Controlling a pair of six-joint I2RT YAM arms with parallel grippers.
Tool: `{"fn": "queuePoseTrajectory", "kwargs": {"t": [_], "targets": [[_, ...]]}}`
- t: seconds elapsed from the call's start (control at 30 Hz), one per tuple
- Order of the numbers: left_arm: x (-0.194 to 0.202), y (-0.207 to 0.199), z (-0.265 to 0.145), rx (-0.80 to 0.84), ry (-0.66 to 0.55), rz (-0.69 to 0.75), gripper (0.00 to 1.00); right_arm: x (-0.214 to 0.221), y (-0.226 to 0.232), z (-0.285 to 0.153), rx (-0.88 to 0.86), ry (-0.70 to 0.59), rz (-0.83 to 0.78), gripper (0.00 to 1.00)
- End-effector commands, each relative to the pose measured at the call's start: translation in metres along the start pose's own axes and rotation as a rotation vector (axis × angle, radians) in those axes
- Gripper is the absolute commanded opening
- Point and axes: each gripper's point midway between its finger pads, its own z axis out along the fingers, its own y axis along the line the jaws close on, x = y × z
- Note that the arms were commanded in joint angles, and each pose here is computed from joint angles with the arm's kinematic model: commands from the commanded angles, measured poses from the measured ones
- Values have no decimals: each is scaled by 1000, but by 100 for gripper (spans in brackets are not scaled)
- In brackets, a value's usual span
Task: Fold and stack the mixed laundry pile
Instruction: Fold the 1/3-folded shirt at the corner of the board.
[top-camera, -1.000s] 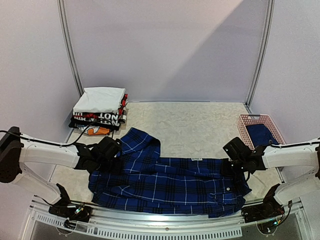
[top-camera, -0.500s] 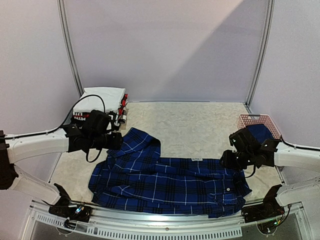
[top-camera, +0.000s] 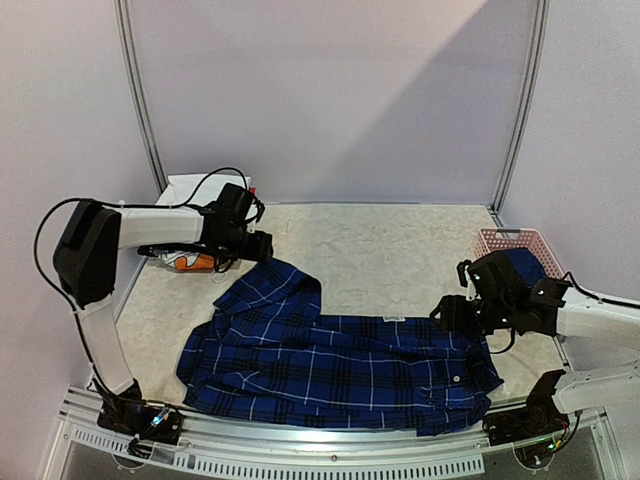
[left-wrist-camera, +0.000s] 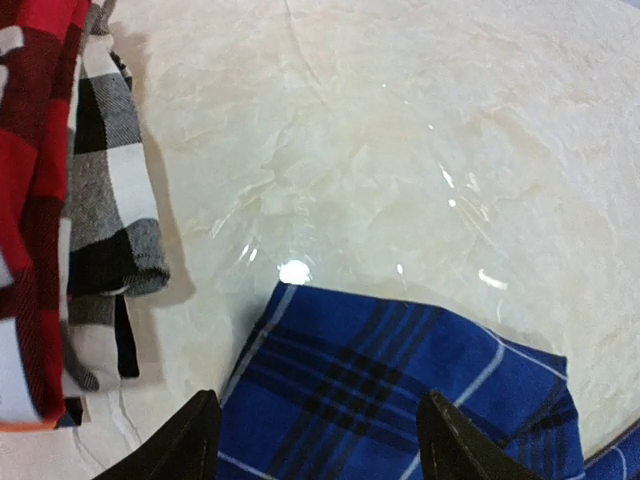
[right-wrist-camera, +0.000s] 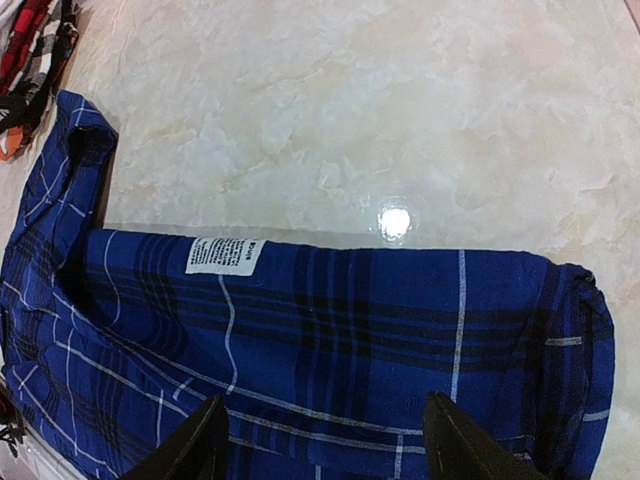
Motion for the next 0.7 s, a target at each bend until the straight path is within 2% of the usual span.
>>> {"fn": "queuePoseTrajectory", "kwargs": {"t": [0.0,0.23,0.47,0.57,0.67], "targets": [[4,3,24,22,87,25,68,4,2,0,-22,2,-16,67],[5,0,57,43,161,32,62,7,-1,3,-19,8,-14,68],[11,5,73,22,193,21,55,11,-5,3,-11,14,-11,68],[11,6,75,19,190,21,48,11,-5,3,-12,15,-11,68],[10,2,77,39,187,18,32,12,-5,2,-11,17,-9,68]]}}
